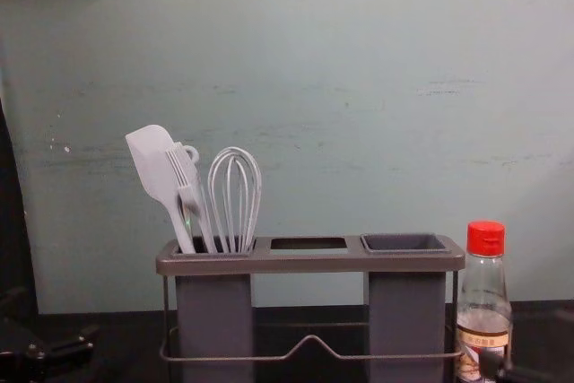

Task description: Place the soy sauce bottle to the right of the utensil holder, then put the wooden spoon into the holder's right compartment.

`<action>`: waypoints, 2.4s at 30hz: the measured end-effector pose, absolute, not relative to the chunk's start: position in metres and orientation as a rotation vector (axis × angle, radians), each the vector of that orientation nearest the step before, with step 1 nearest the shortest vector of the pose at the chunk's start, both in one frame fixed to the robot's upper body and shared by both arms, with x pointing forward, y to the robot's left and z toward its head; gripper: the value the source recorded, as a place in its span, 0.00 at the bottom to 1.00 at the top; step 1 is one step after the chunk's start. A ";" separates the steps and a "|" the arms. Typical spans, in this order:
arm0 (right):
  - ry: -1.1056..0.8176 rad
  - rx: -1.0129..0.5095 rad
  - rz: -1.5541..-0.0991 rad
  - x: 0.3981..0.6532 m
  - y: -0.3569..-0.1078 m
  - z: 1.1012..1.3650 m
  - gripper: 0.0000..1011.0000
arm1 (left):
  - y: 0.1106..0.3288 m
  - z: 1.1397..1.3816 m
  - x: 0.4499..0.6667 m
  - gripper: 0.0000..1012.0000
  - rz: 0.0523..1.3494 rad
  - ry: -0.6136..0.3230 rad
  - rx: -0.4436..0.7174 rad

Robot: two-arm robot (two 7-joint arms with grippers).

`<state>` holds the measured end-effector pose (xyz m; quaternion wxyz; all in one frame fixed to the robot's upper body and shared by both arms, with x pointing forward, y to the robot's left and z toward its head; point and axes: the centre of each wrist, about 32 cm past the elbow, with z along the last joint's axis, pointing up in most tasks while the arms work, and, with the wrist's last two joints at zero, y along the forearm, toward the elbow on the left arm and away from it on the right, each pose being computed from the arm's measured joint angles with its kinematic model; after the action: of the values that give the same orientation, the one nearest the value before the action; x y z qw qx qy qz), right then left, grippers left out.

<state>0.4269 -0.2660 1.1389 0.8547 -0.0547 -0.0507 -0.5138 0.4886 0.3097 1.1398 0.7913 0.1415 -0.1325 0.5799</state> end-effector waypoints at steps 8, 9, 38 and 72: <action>-0.078 -0.125 -1.073 0.423 -0.261 1.127 0.99 | 0.310 1.140 0.489 0.99 1.248 -0.285 0.304; -0.080 -0.125 -1.073 0.423 -0.261 1.126 0.99 | 0.310 1.140 0.489 0.99 1.248 -0.285 0.304; 0.096 -0.346 -1.062 0.437 -0.253 1.163 0.99 | 0.310 1.140 0.489 0.99 1.248 -0.285 0.304; 0.410 -0.669 -0.923 0.528 -0.237 1.232 0.99 | 0.310 1.140 0.489 0.99 1.248 -0.285 0.304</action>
<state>0.5285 -0.2370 1.2318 0.8222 -0.3144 0.1925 -0.4336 0.4886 0.3097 1.1398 0.7913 0.1414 -0.1325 0.5799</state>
